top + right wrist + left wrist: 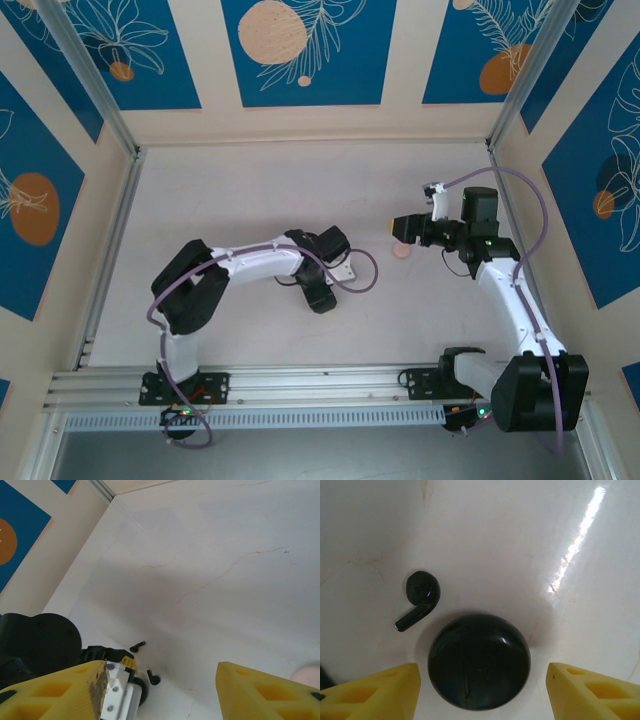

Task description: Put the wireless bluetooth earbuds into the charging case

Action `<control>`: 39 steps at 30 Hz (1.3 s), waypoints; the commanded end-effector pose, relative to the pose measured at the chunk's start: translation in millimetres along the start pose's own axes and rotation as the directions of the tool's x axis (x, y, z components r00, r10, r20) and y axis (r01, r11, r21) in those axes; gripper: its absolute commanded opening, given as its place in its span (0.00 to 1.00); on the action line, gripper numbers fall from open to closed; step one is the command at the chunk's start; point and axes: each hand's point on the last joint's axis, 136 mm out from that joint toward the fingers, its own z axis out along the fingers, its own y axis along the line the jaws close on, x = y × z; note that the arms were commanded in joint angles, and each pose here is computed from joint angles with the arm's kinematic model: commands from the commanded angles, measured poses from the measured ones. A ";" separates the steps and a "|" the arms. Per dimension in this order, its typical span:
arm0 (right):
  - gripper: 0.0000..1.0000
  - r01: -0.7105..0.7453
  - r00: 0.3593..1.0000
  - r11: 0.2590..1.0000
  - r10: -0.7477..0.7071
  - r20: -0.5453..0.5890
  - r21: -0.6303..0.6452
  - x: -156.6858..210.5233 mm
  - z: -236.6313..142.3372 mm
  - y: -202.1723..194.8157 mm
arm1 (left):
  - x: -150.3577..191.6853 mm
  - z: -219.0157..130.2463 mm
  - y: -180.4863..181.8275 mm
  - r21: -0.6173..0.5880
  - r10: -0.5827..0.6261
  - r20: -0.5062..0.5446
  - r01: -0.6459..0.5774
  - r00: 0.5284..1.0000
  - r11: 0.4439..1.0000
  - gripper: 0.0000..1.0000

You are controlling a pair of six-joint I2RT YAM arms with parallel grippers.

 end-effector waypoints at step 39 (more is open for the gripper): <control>0.59 -0.514 0.815 0.855 0.466 -0.344 -0.062 51.2 16.9 3.5 | -10.7 -51.5 -27.6 -0.042 0.225 0.309 -0.223 0.924 0.974 0.32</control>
